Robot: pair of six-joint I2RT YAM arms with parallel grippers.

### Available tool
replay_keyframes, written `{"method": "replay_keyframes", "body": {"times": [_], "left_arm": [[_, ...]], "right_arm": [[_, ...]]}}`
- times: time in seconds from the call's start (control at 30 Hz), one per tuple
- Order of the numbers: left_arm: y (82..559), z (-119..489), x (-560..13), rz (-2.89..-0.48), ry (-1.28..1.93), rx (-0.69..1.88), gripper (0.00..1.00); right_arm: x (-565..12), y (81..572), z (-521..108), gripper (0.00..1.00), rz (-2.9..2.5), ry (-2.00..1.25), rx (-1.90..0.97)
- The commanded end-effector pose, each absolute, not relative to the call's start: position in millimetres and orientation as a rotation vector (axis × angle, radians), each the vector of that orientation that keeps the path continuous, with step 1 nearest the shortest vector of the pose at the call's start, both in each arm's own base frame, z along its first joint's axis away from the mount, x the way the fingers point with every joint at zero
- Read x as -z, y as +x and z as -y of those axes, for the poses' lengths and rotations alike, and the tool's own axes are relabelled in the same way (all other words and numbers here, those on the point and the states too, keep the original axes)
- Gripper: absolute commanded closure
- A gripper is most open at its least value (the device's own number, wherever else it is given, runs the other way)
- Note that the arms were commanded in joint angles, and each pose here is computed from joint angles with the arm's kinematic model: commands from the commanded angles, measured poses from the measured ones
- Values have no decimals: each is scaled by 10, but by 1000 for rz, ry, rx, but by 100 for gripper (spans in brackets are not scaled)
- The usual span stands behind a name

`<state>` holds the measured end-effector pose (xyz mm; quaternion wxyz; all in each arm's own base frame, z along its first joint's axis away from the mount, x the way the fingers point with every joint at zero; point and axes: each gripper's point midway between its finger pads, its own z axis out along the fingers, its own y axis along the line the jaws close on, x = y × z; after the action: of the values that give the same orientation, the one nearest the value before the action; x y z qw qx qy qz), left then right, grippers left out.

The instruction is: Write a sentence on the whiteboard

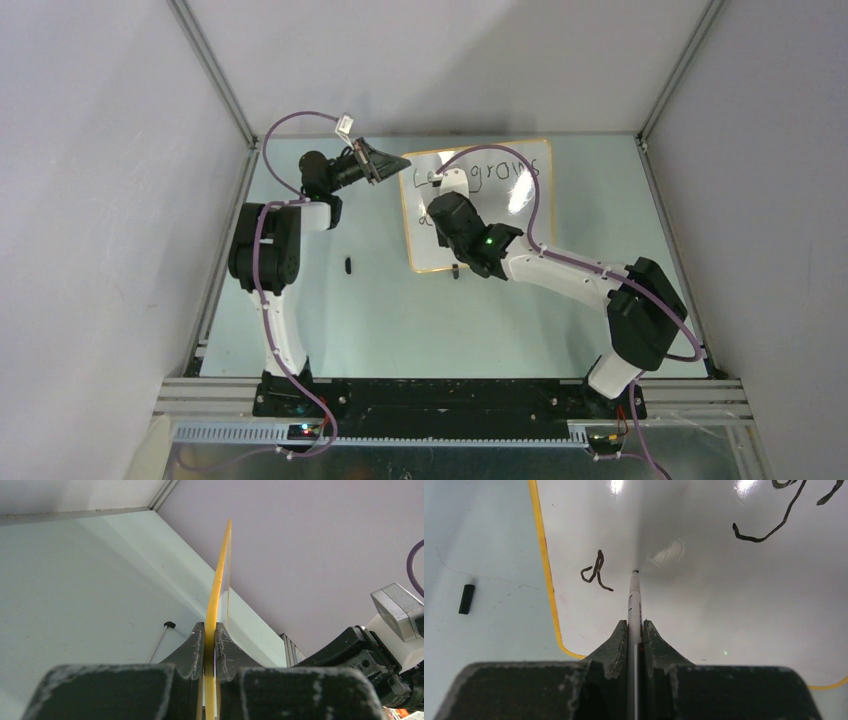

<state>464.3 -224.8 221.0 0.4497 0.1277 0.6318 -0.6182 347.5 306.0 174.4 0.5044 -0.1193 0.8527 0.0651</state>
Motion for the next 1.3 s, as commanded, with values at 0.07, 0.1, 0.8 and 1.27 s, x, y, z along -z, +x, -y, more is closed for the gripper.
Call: {"method": "replay_keyframes", "body": {"times": [0.07,0.1,0.8,1.27], "left_arm": [[4514,2332,-2410,-1511,400,1516,100],[4516,2331,-2410,-1511,398,1516,100],[4518,2330,-2407,-1512,397,1515,100],[4517,2333,-2409,-1511,400,1516,100]], "right_arm": [[-1925,3570,-3121,100,-2015,-255,-174],[-1933,3569,-3128,100,-2013,-258,-177],[-1933,3518,-3271,100,-1999,-348,-215],[-1867,3428,-3282,100,-2052,-367,-219]]}}
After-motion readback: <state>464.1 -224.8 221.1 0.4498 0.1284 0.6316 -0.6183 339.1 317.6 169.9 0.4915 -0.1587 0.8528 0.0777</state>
